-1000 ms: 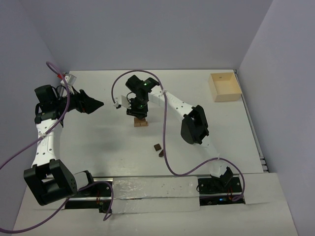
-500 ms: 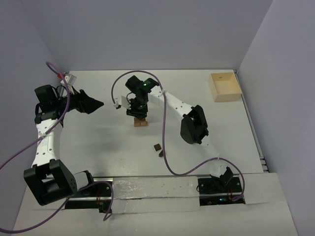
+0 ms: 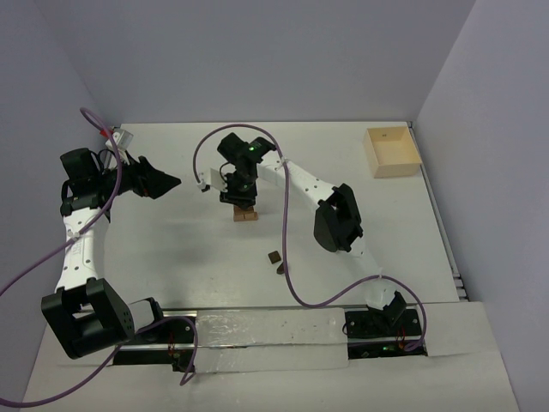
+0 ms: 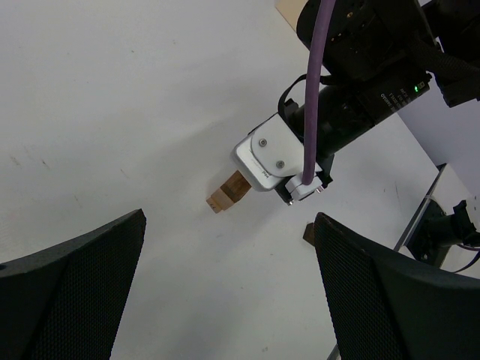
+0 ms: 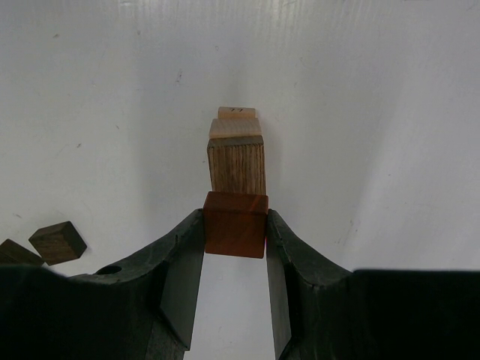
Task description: Build the wood block tower
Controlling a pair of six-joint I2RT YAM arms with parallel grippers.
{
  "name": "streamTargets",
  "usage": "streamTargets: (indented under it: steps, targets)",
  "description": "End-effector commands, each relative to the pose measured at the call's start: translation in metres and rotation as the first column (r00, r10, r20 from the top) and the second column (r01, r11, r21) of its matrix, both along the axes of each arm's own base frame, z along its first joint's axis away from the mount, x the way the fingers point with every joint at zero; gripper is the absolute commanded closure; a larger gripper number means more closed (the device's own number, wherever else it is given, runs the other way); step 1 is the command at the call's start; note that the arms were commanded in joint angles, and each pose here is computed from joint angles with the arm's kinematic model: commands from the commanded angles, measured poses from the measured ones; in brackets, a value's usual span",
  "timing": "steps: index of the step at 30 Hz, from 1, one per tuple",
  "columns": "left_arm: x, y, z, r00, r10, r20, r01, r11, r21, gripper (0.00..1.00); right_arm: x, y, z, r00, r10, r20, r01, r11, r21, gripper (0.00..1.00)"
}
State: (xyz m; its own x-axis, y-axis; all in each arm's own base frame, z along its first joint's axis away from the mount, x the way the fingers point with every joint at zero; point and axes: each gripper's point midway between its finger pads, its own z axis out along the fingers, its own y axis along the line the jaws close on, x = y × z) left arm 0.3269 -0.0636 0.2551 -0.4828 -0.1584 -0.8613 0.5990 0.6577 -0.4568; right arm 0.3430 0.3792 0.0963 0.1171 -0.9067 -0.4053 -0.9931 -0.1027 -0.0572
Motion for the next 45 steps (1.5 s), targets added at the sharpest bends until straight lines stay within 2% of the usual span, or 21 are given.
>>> streamTargets:
  steps: [1,11,16,25,42,45]
  targets:
    - [-0.001,0.001,0.013,0.998,-0.020,0.066,0.020,1.000,0.006,0.01,-0.001,0.005,-0.011,0.999,0.033,0.010,-0.032,0.999,-0.023,0.85]
    - [-0.001,0.001,0.013,0.998,-0.021,0.067,0.021,1.000,0.006,0.01,0.000,0.004,-0.013,0.998,0.052,0.031,-0.050,0.997,-0.050,0.84]
    - [-0.001,0.001,0.013,0.998,-0.021,0.067,0.020,1.000,0.007,0.01,0.002,0.004,-0.014,0.998,0.043,0.039,-0.041,0.998,-0.053,0.78]
    - [0.000,0.001,0.012,0.998,-0.023,0.067,0.023,1.000,0.007,0.01,0.003,0.005,-0.014,0.999,0.027,0.047,-0.024,0.998,-0.053,0.62]
    - [0.001,0.001,0.013,0.997,-0.030,0.068,0.029,1.000,0.007,0.01,0.003,0.008,-0.001,0.997,0.020,0.071,-0.018,0.999,-0.036,0.38]
    - [0.001,0.001,0.013,0.997,-0.029,0.068,0.029,1.000,0.010,0.01,0.003,0.010,0.005,0.997,0.016,0.079,-0.015,1.000,-0.025,0.23]
